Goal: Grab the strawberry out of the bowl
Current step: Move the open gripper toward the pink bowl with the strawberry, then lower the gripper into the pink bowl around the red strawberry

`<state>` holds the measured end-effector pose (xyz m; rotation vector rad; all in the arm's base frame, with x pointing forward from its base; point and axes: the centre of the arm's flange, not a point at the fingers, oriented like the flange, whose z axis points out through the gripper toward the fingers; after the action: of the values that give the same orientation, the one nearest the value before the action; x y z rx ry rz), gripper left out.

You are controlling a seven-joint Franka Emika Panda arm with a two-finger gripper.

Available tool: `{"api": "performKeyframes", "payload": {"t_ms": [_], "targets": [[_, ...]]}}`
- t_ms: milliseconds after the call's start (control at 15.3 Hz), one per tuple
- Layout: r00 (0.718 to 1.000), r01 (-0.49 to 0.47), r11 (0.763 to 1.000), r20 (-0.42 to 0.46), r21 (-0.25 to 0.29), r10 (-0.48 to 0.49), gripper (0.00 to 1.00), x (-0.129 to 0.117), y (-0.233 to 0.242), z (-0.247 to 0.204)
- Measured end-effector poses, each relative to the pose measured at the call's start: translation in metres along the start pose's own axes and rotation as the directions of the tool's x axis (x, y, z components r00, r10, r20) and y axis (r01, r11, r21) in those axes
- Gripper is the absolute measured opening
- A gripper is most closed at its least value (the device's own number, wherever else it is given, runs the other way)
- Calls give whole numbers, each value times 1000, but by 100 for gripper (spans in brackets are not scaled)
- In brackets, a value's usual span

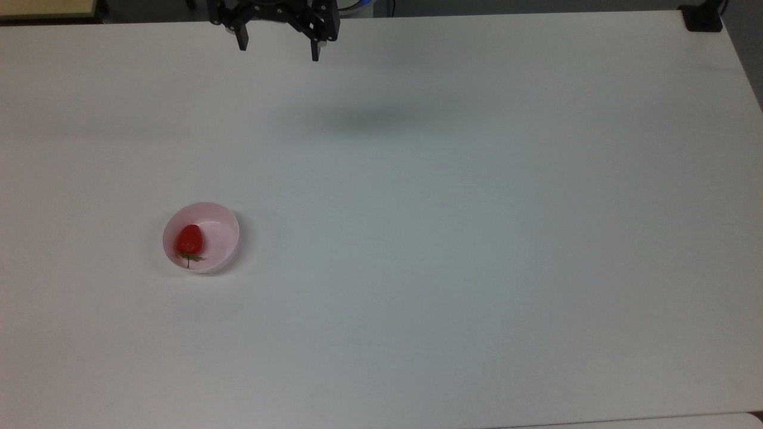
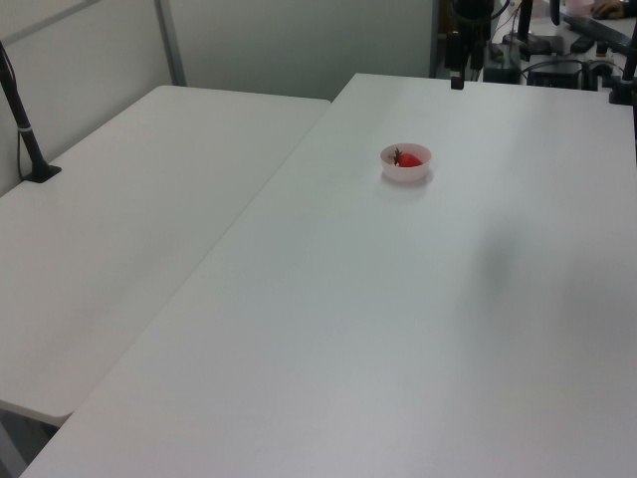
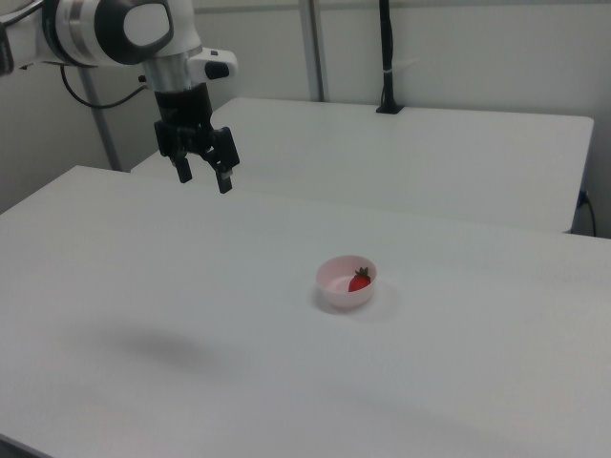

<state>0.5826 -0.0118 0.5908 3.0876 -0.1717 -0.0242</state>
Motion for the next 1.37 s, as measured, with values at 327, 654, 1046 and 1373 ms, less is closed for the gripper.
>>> {"api": "performKeyframes", "payload": {"t_ms": [327,654,1046,1373], "targets": [[998,-61,998,7,-5,61,100,2,45,4],[998,-70,998,10,-5,70,100,2,52,5],[994,-112,994,14,-7,112,100,15,76,25],[979,-204,979,-16,-9,203,100,52,112,84]]}}
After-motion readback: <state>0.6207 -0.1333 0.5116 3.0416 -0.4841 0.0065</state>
